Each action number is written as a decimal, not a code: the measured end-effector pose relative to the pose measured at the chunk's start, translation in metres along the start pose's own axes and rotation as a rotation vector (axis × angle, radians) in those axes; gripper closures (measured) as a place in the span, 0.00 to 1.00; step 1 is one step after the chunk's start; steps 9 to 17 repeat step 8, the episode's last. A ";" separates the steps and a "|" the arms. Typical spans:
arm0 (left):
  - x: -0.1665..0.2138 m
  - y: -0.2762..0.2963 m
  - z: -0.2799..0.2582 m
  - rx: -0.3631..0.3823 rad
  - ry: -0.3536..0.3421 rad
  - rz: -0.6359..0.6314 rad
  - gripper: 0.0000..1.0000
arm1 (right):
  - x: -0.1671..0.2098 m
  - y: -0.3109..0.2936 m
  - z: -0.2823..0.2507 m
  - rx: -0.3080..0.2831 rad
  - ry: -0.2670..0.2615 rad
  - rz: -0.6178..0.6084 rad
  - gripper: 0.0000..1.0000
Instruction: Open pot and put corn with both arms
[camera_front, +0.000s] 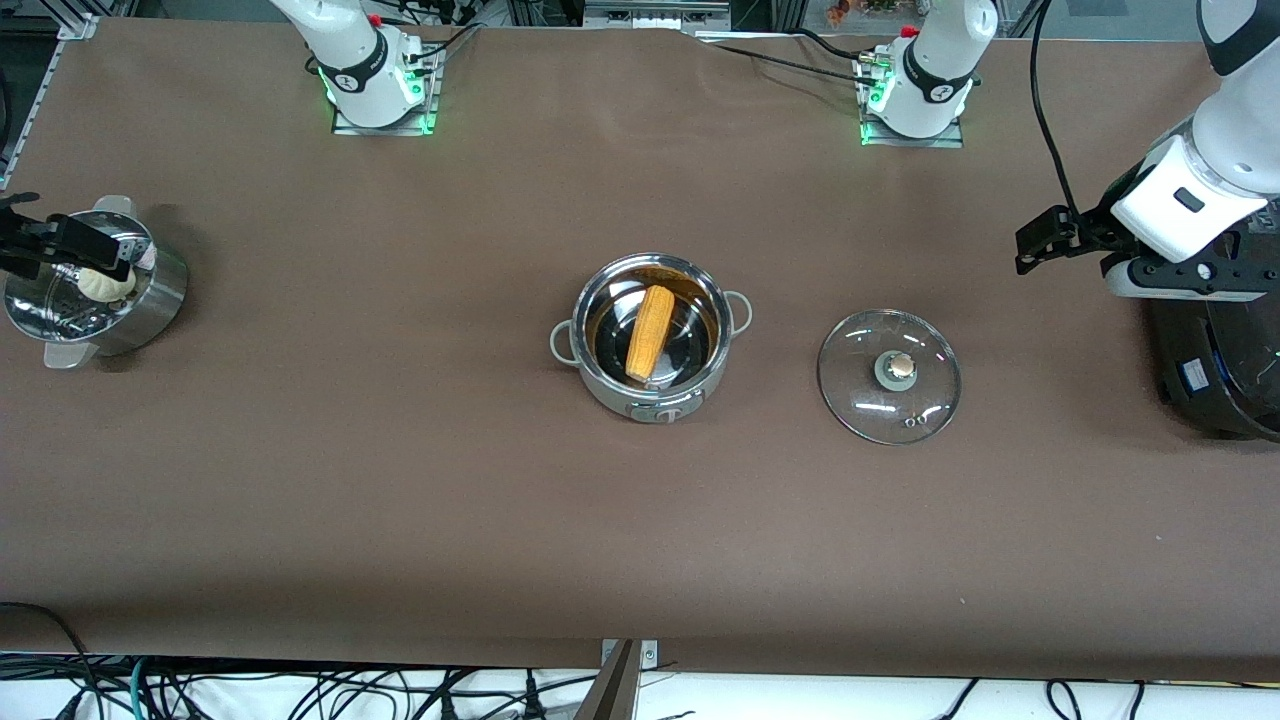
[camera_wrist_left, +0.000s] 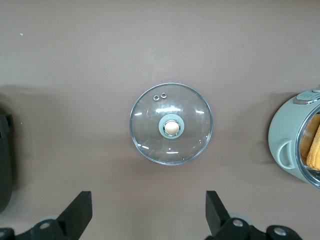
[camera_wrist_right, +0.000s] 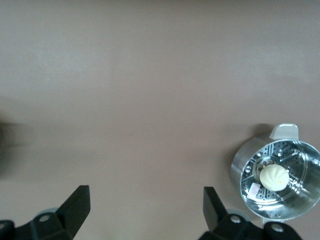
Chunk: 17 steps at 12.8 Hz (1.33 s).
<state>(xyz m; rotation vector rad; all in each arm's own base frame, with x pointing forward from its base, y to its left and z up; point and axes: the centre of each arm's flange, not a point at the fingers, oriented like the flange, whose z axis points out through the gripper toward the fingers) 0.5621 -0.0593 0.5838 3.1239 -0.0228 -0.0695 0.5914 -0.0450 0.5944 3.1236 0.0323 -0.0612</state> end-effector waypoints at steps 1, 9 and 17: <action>0.000 0.000 0.000 0.000 0.000 0.000 0.00 | 0.000 0.000 0.003 -0.001 -0.004 -0.009 0.00; 0.000 -0.002 0.000 0.000 0.000 -0.004 0.00 | 0.002 0.001 0.008 0.000 -0.013 -0.016 0.00; 0.000 -0.002 0.000 0.000 0.000 -0.004 0.00 | 0.002 0.001 0.008 0.000 -0.013 -0.016 0.00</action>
